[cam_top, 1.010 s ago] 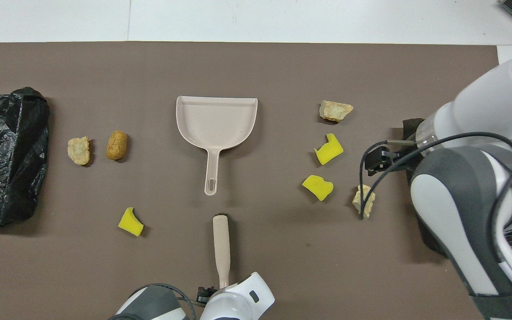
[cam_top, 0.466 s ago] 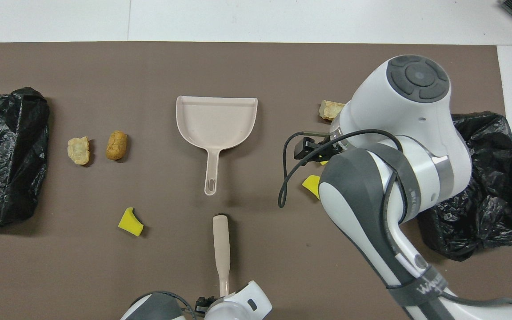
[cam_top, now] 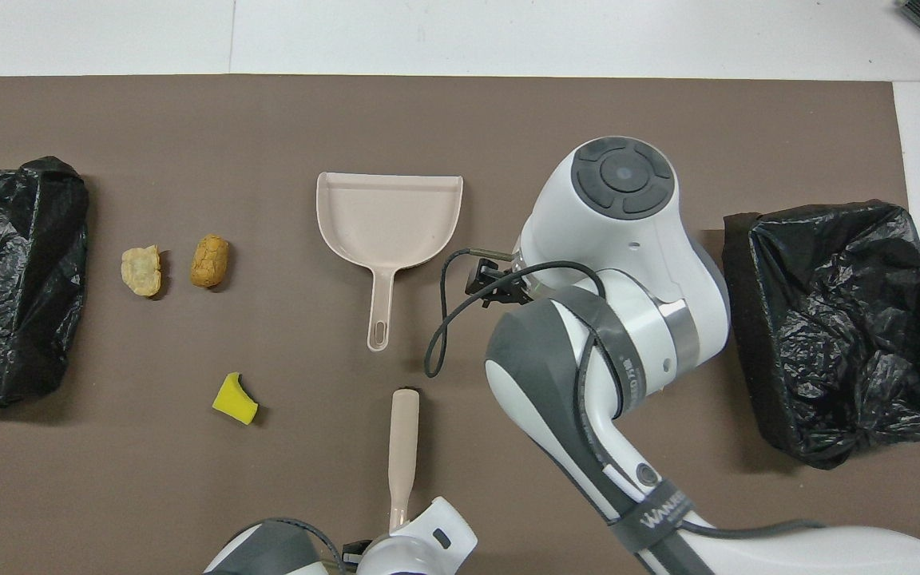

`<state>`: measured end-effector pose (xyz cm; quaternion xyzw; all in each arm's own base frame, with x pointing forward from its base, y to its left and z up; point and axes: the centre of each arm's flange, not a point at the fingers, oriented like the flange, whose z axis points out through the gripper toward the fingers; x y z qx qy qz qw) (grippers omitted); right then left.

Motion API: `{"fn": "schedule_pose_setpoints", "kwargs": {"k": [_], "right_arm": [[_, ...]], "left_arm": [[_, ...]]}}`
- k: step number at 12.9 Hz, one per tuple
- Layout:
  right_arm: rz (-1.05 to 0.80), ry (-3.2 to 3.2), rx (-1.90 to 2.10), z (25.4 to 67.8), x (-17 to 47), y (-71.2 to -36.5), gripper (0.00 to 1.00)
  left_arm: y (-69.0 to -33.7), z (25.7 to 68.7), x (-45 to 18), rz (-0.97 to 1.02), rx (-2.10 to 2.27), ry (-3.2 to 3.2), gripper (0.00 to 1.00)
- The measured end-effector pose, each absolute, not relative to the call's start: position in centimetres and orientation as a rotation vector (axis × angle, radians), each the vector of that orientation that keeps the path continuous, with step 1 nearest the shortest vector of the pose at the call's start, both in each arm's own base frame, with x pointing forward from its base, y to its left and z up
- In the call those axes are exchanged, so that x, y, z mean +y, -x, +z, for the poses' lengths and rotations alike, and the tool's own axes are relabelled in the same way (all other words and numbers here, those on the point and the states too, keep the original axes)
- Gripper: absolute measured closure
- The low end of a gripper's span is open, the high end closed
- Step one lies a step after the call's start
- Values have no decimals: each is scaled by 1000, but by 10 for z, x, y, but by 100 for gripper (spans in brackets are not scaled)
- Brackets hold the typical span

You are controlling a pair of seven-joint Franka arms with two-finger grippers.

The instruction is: Sweep and dump trash in bin

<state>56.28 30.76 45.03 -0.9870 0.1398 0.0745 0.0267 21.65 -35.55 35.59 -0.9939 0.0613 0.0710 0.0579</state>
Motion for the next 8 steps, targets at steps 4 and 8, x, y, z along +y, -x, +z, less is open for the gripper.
{"fn": "schedule_pose_setpoints", "kwargs": {"k": [4,8], "right_arm": [[219,3025,532,434,360,-570,0],[196,3026,503,414,387,-573,0]], "left_arm": [[-262,400,-286,239,10,2916,73],[-346,414,-179,151,-40,2908,73]]}}
